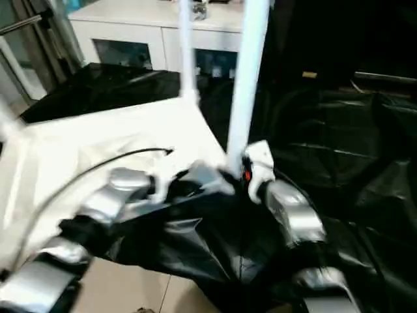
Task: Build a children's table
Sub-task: Rotate leg to tighten
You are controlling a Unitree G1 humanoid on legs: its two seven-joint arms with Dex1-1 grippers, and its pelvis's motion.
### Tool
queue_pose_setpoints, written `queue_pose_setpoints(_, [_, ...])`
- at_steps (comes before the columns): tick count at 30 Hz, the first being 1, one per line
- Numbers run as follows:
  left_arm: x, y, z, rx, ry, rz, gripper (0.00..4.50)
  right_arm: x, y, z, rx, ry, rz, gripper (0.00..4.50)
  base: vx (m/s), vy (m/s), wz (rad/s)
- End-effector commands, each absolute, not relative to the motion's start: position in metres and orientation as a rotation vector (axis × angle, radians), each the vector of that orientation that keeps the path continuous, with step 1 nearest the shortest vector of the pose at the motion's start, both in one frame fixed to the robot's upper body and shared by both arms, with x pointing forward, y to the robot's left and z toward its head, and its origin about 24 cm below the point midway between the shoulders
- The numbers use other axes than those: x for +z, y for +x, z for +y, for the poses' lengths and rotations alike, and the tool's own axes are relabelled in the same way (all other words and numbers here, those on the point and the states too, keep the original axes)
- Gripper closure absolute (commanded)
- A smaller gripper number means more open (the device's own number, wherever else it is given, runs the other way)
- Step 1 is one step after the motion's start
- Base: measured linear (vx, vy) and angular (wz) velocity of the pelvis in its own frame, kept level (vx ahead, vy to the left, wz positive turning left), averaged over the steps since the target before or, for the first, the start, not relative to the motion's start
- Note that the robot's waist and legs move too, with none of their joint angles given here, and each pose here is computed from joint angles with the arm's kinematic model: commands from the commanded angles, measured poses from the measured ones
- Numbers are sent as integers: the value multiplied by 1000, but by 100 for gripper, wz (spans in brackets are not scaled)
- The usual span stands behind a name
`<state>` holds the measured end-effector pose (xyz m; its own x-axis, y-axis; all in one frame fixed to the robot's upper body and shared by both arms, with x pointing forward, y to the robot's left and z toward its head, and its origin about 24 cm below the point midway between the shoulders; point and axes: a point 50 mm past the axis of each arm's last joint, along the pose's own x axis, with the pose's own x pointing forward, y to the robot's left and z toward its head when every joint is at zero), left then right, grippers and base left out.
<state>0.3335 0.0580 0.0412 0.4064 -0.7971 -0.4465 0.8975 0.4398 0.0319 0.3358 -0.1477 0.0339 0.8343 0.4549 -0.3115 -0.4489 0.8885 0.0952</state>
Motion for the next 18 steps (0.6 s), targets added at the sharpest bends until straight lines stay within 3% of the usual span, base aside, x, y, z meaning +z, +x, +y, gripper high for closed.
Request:
queue_pose_setpoints(1, [53, 336, 36, -1084, 272, 328, 450, 8, 322, -113, 596, 37, 443, 150, 0, 0, 0])
queue_pose_setpoints(3, [54, 335, 33, -1101, 270, 323, 450, 11, 323, -111, 614, 71, 433, 115, 0, 0, 0])
queue_pose_setpoints(8, [52, 329, 39, -1192, 283, 319, 450, 23, 322, -119, 739, 40, 391, 78, 0, 0, 0])
queue_pose_setpoints(18, [50, 318, 63, -1383, 320, 354, 450, 41, 295, -141, 1147, -30, 373, 78, 0, 0, 0])
